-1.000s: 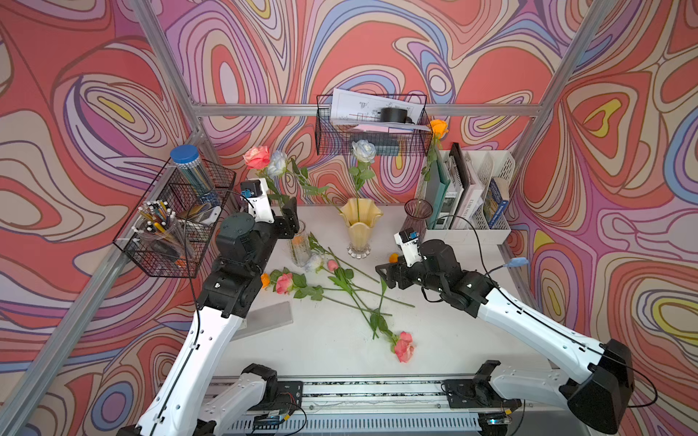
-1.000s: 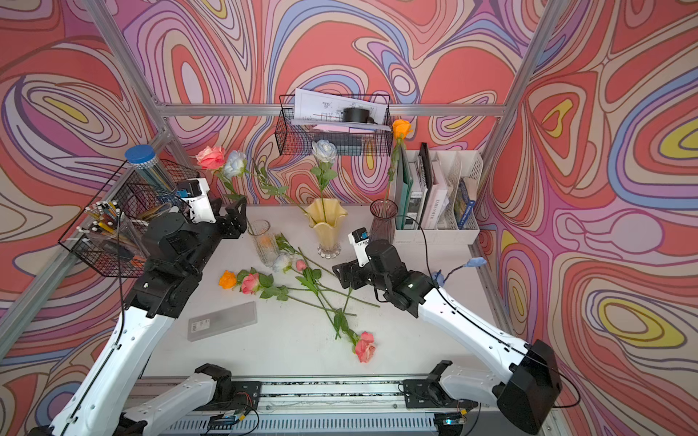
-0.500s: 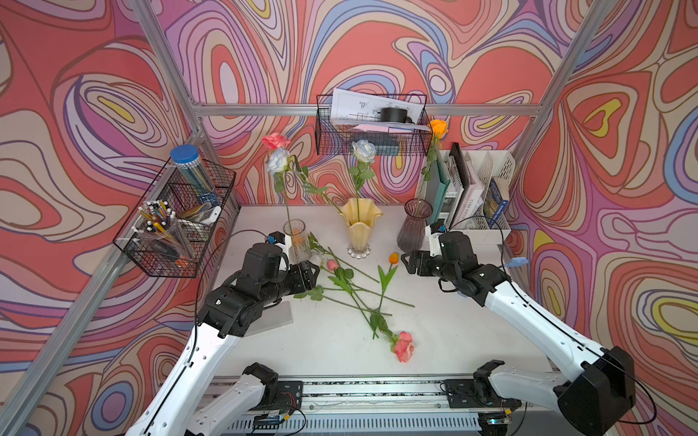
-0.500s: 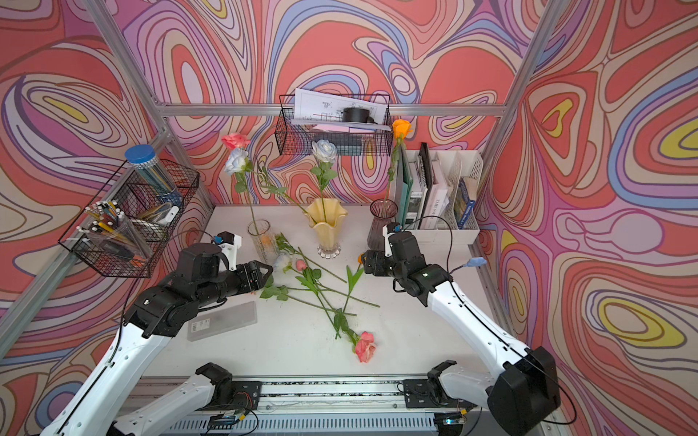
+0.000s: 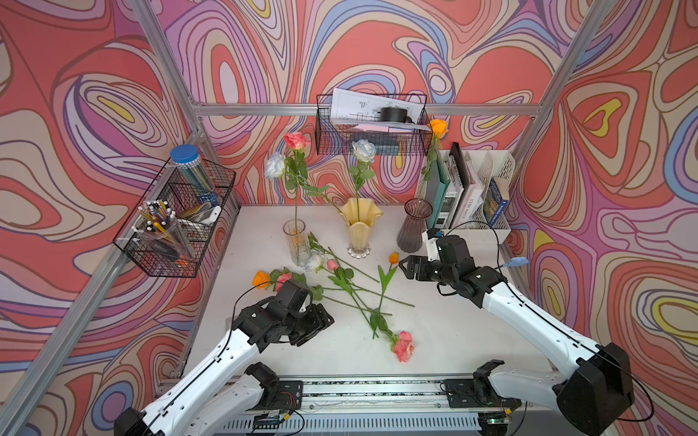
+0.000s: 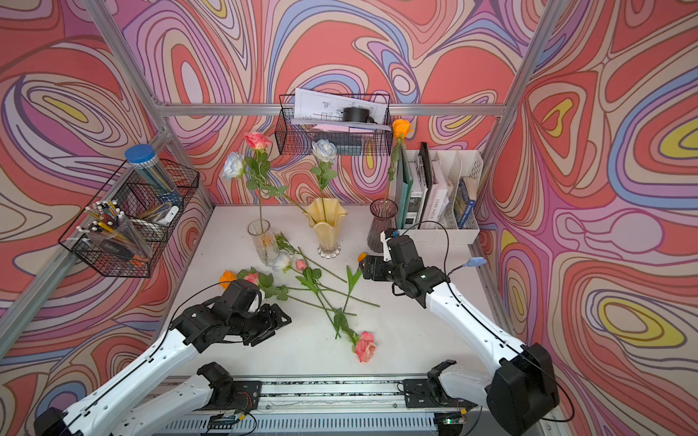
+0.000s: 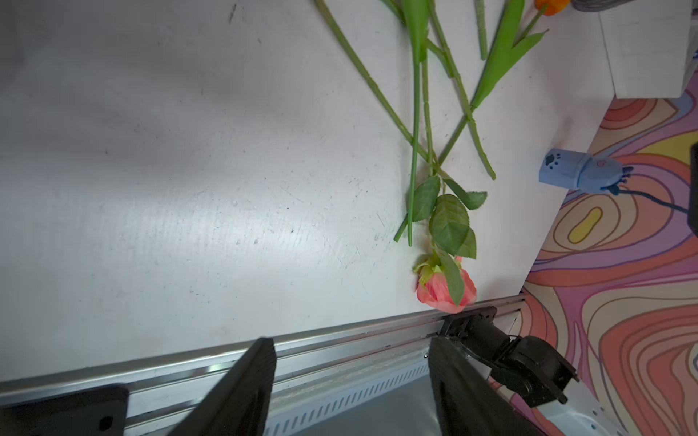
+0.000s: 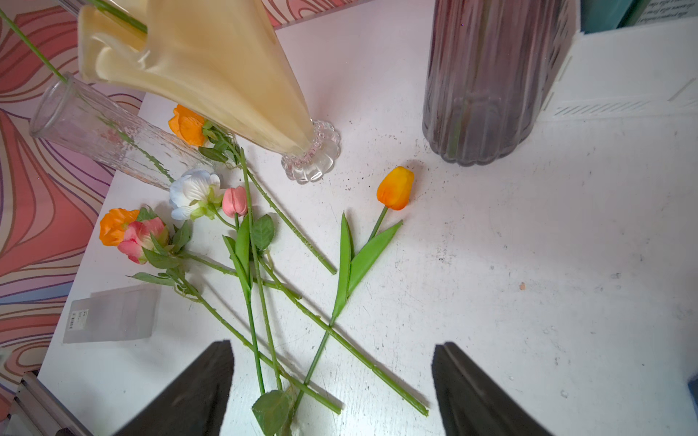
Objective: Arrange the flowers in different vases according to their colors
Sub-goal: Pick up the flower at the center of the board.
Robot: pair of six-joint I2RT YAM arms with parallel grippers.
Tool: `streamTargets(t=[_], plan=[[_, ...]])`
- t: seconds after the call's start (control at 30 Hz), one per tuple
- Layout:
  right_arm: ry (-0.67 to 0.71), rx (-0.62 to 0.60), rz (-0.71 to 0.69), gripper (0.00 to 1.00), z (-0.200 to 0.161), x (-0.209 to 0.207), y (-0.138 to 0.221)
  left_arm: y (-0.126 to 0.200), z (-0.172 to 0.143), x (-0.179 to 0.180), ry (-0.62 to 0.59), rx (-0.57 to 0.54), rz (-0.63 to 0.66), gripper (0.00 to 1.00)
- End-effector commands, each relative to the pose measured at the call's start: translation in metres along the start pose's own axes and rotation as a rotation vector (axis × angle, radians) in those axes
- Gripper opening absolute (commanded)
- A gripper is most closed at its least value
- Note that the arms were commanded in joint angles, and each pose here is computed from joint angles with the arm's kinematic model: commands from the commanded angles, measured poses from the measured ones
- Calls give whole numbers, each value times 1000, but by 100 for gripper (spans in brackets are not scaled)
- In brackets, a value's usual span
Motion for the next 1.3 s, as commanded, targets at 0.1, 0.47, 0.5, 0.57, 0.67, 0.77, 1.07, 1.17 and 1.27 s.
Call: streamTargets(t=[0.1, 0.47, 0.5, 0.57, 0.67, 0.77, 1.07, 1.17, 1.27], plan=[[-10, 7, 4, 84, -6, -2, -3, -29, 16, -7, 288, -97, -33, 78], [-6, 21, 17, 84, -10, -3, -13, -62, 36, -26, 482, -197, 64, 77], [-4, 20, 20, 84, -10, -2, -13, -66, 38, -27, 477, -204, 62, 77], [-1, 19, 18, 84, -10, -3, -14, -73, 41, -30, 483, -208, 75, 77], [8, 19, 15, 84, -10, -3, -13, -81, 45, -29, 502, -230, 106, 75], [15, 11, 15, 84, -10, -3, -11, -85, 50, -29, 518, -272, 122, 74], [47, -4, 16, 84, -12, -3, -3, -104, 61, -50, 512, -279, 75, 75], [51, 0, 9, 84, -13, -4, -3, -112, 61, -49, 517, -265, 112, 73], [55, -6, 9, 84, -14, -4, -2, -117, 62, -47, 524, -258, 146, 67]])
Point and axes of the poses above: each gripper's point midway between its finger pads, its own y axis back along the fingers, its own x axis along the line the jaws close on, z = x × y, the point moved 8 cm from there along y, back along the fingers, and after that the axes turned 11 degrees about y, right-handed, at the moved point
